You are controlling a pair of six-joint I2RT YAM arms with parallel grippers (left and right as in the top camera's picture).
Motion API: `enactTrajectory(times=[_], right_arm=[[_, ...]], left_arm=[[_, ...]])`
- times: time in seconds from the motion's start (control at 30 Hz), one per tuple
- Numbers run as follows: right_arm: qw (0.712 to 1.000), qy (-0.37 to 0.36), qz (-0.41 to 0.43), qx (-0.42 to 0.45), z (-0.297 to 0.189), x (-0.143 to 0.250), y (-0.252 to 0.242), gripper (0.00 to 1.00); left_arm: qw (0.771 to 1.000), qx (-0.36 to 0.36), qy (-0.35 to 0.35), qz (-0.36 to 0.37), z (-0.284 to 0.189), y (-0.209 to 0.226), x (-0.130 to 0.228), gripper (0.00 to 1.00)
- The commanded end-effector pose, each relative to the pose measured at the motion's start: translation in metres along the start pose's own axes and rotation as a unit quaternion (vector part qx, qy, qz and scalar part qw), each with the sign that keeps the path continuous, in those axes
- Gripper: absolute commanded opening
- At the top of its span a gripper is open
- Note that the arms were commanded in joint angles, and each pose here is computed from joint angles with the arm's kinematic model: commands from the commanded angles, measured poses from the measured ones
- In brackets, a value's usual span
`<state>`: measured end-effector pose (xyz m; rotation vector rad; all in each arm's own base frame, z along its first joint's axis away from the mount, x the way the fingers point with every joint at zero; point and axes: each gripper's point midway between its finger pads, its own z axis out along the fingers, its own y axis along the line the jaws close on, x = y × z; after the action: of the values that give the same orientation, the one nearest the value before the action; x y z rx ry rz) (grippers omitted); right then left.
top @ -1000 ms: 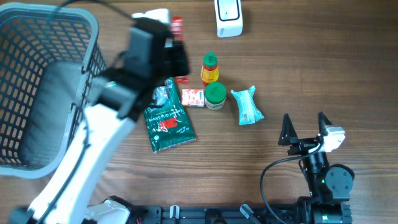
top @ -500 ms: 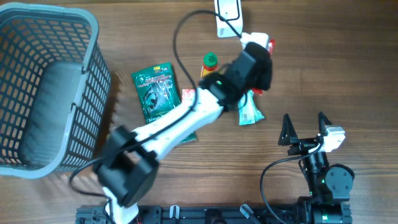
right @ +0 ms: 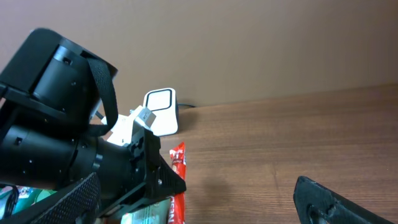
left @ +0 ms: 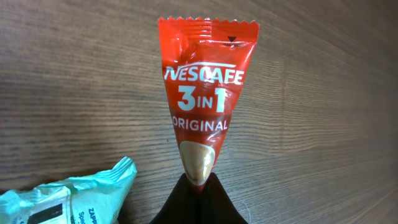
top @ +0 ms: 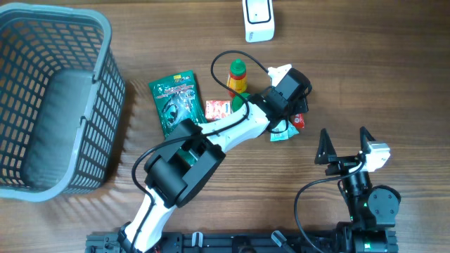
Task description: Scan the item barcode
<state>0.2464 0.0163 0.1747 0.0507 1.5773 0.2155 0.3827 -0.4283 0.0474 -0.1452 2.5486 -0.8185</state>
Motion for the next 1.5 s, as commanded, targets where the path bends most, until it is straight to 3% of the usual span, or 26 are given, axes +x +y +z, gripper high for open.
enactTrajectory(times=[0.0, 0.1, 0.13, 0.27, 0.3, 0.47, 0.6, 0.77, 0.97, 1.1, 1.2, 1.3, 1.47], right_arm=[[1.0, -0.005, -0.006, 0.0, 0.0, -0.002, 0.0, 1.0], [1.0, -0.005, -0.006, 0.0, 0.0, -0.002, 0.0, 1.0], [1.0, -0.005, -0.006, 0.0, 0.0, -0.002, 0.0, 1.0], [1.0, -0.005, -0.006, 0.0, 0.0, -0.002, 0.0, 1.0], [1.0, -0.005, -0.006, 0.0, 0.0, -0.002, 0.0, 1.0], [1.0, -0.005, -0.006, 0.0, 0.0, -0.002, 0.0, 1.0], [1.0, -0.005, -0.006, 0.0, 0.0, -0.002, 0.0, 1.0], [1.0, -0.005, -0.006, 0.0, 0.0, -0.002, 0.0, 1.0], [1.0, -0.005, -0.006, 0.0, 0.0, -0.002, 0.0, 1.0], [1.0, -0.005, -0.005, 0.0, 0.0, -0.002, 0.0, 1.0], [1.0, -0.005, -0.006, 0.0, 0.0, -0.002, 0.0, 1.0], [1.0, -0.005, -0.005, 0.0, 0.0, -0.002, 0.0, 1.0], [1.0, -0.005, -0.006, 0.0, 0.0, -0.002, 0.0, 1.0]], left_arm=[[1.0, 0.003, 0.011, -0.022, 0.006, 0.0, 0.006, 0.06], [1.0, 0.003, 0.011, -0.022, 0.006, 0.0, 0.006, 0.23], [1.0, 0.003, 0.012, -0.022, 0.006, 0.0, 0.006, 0.37], [1.0, 0.02, 0.009, -0.015, -0.006, -0.012, -0.001, 0.48], [1.0, 0.026, 0.003, -0.002, -0.014, -0.018, -0.007, 0.56], [0.985, 0.055, -0.049, 0.154, -0.066, -0.053, -0.037, 0.79], [0.965, 0.016, -0.091, 0.246, -0.105, -0.054, -0.058, 1.0], [0.927, -0.063, -0.134, 0.345, -0.162, -0.044, -0.083, 1.0], [0.892, -0.188, -0.213, 0.351, -0.24, -0.018, -0.121, 1.0], [0.825, -0.222, -0.302, 0.423, -0.303, -0.04, -0.16, 1.0], [0.789, -0.227, -0.374, 0.431, -0.353, -0.05, -0.194, 1.0], [0.773, -0.249, -0.388, 0.437, -0.383, -0.033, -0.215, 1.0], [0.774, -0.249, -0.356, 0.461, -0.398, 0.004, -0.234, 1.0]])
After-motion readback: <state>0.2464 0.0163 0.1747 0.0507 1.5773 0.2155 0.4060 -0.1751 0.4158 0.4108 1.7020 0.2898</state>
